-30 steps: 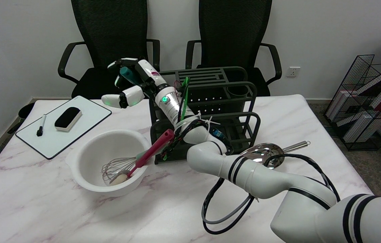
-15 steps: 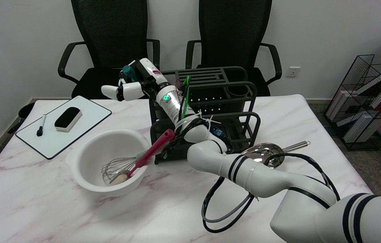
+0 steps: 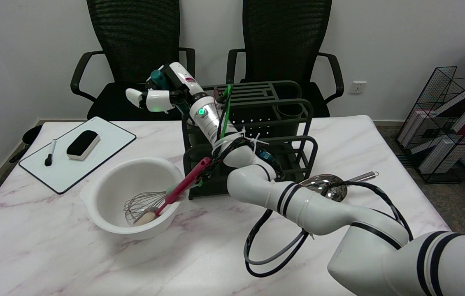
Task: Pick up the blue sponge bottle brush.
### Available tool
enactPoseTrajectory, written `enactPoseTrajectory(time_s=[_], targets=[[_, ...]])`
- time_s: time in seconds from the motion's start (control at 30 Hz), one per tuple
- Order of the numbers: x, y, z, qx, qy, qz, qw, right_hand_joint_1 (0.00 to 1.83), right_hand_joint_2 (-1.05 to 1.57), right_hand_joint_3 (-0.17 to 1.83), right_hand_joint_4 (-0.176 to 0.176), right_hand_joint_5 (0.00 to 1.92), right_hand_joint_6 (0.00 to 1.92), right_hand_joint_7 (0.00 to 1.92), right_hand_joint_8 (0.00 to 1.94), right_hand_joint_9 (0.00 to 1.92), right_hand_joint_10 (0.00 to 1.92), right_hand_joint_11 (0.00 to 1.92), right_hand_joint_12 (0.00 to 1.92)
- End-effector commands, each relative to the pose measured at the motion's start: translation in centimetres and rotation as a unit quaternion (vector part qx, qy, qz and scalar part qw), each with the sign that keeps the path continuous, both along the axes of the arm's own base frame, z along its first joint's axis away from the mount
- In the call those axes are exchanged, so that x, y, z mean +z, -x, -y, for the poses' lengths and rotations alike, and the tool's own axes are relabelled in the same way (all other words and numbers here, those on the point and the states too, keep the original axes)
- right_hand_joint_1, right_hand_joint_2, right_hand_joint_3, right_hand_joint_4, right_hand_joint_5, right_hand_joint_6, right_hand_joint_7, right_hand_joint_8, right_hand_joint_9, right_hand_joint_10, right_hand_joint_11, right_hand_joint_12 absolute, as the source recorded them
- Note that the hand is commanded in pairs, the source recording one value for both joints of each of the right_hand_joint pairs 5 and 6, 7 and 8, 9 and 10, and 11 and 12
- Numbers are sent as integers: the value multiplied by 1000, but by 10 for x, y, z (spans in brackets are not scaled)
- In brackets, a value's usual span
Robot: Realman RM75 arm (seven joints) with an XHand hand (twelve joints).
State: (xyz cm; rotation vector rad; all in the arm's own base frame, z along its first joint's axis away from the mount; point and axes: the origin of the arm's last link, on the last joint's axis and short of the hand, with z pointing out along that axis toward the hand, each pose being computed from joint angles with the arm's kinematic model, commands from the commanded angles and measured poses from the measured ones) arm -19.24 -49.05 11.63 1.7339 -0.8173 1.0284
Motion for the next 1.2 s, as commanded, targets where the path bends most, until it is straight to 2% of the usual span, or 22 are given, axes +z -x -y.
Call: enactPoseTrajectory(time_s=[0.03, 0.2, 0.23, 0.37, 0.53, 0.9, 1.2], targets=[[-2, -15, 4, 16, -1, 4, 1000, 952, 610, 768, 0, 1695, 1695, 1536, 1536, 1505, 1505, 1528, 1528], [-1, -16, 4, 18, -1, 4, 1000, 947, 694, 753, 0, 1693, 1693, 1670, 1670, 1590, 1590, 1538, 1538], [-1, -16, 4, 18, -1, 4, 1000, 944, 760, 751, 0, 1714, 1714, 1762, 1762, 1640, 1640, 1541, 1541], [-1, -16, 3, 18, -2, 5, 1000, 942, 923, 756, 0, 1808, 1808, 1920, 1920, 1752, 1752, 1616, 1616], [-2, -16, 2, 19, -2, 6, 1000, 965, 997, 755, 0, 1920, 1920, 1920, 1920, 1837, 1837, 1688, 1688], [0, -16, 2, 19, -1, 13, 1000, 927, 1194, 763, 0, 1920, 1920, 1920, 1920, 1873, 1873, 1730, 1730], [19, -9, 11, -22, 2, 106, 994, 935, 1234, 765, 0, 1920, 1920, 1920, 1920, 1888, 1888, 1738, 1738]])
